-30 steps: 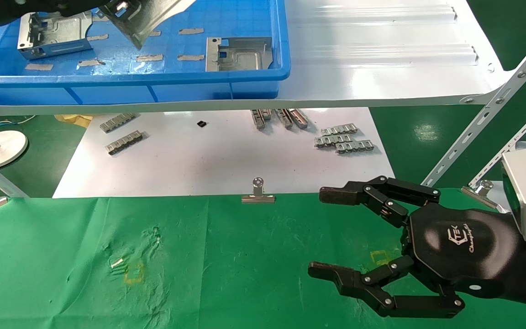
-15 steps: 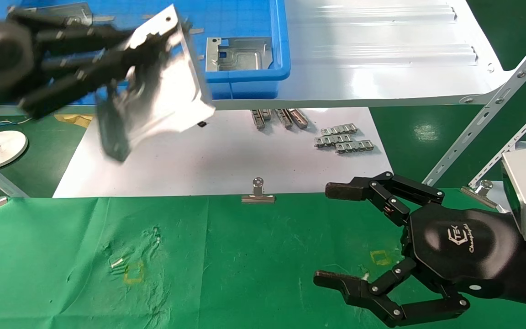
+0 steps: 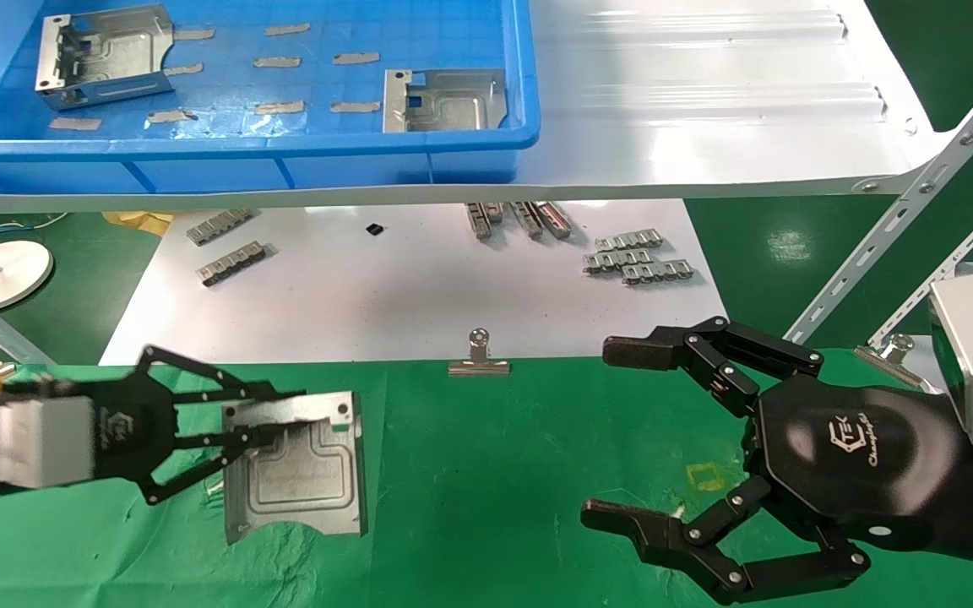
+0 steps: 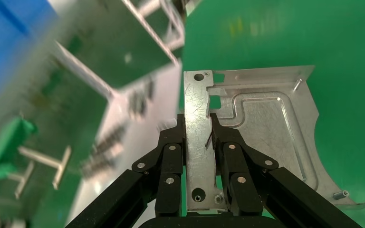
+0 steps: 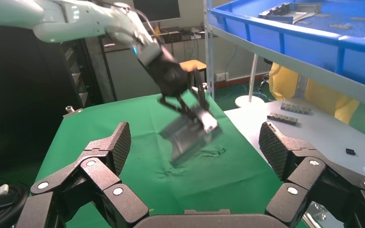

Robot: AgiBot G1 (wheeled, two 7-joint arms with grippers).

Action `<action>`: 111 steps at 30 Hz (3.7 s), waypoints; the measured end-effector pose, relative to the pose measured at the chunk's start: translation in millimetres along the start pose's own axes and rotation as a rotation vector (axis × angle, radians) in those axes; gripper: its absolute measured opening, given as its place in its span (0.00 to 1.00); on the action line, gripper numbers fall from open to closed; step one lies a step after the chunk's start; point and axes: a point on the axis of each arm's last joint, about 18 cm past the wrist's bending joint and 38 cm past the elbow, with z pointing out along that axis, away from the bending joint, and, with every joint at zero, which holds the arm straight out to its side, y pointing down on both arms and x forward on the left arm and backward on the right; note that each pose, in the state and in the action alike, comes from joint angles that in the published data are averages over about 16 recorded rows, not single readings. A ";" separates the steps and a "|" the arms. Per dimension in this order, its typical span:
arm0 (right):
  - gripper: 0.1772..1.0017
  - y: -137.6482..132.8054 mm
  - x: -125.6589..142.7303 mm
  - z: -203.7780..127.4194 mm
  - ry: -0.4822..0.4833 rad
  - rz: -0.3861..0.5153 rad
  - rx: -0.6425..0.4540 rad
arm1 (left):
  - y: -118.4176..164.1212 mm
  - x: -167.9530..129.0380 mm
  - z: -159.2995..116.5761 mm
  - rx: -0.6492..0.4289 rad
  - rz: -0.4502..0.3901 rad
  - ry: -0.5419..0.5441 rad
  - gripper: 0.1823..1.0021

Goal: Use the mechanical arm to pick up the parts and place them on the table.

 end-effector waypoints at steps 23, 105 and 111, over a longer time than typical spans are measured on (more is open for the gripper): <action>1.00 0.0 0.0 0.0 0.000 0.000 0.000 | 71.0 24.7 -19.7 -0.268 0.008 0.107 0.11; 1.00 0.1 0.1 -0.1 0.001 0.000 0.000 | -49.3 26.3 9.4 0.205 -0.502 0.034 1.00; 1.00 0.1 0.1 -0.1 0.001 0.000 0.000 | -71.5 31.1 10.1 0.248 -0.519 0.066 1.00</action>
